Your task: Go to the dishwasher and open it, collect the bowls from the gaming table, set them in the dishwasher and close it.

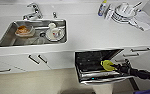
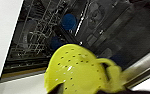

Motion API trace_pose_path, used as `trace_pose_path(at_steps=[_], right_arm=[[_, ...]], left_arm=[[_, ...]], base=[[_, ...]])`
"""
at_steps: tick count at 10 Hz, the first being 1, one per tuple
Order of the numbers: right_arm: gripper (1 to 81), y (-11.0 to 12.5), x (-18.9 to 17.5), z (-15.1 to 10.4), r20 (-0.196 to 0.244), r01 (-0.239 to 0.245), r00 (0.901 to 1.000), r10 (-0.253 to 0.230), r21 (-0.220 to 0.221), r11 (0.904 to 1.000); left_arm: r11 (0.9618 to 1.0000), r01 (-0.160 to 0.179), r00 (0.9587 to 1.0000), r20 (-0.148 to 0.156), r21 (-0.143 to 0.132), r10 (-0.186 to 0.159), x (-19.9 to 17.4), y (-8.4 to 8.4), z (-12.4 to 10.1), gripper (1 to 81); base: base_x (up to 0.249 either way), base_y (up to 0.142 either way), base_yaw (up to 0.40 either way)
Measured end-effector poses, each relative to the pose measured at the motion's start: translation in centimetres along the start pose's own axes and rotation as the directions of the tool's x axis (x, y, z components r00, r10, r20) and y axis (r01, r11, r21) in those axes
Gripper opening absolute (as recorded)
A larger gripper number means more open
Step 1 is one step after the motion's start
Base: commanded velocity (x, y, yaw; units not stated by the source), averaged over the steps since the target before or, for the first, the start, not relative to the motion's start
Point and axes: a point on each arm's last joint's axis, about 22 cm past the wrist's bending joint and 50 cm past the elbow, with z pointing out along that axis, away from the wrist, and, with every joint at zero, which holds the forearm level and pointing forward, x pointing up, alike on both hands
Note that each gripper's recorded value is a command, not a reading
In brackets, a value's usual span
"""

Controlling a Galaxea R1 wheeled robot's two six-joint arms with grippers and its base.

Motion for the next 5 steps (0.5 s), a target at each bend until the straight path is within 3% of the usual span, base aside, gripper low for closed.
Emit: trace_pose_path(at_steps=[1, 2, 3, 5], right_arm=[[81.1, -1.1, 0.7, 0.9, -0.008, -0.024, 0.9997, 0.025, 0.011, 0.9996], [81.1, -2.3, 1.6, 1.3, -0.016, -0.045, 0.9988, 0.046, 0.026, 0.9986], [81.1, -2.3, 2.4, 0.7, -0.029, -0.061, 0.9977, 0.061, 0.024, 0.9979], [81.1, 0.1, 4.3, -2.7, -0.061, -0.1, 0.9932, 0.099, -0.021, 0.9948]], left_arm=[[1.0, -0.01, 0.9999, 0.009, 0.0, 0.01, -1.1, 0.7, 0.4, 81.1], [0.9999, -0.012, 0.9998, 0.014, 0.01, 0.011, -1.4, 0.3, 0.3, 81.1], [0.9994, -0.014, 0.9998, 0.011, 0.032, 0.014, -1.2, -0.8, 0.2, 81.1], [0.9963, 0.003, 1.0, 0.007, 0.086, -0.003, -0.6, -2.9, 0.4, 81.1]], base=[[0.0, 0.0, 0.0], [0.0, 0.0, 0.0], [0.0, 0.0, 0.0], [0.0, 0.0, 0.0]])
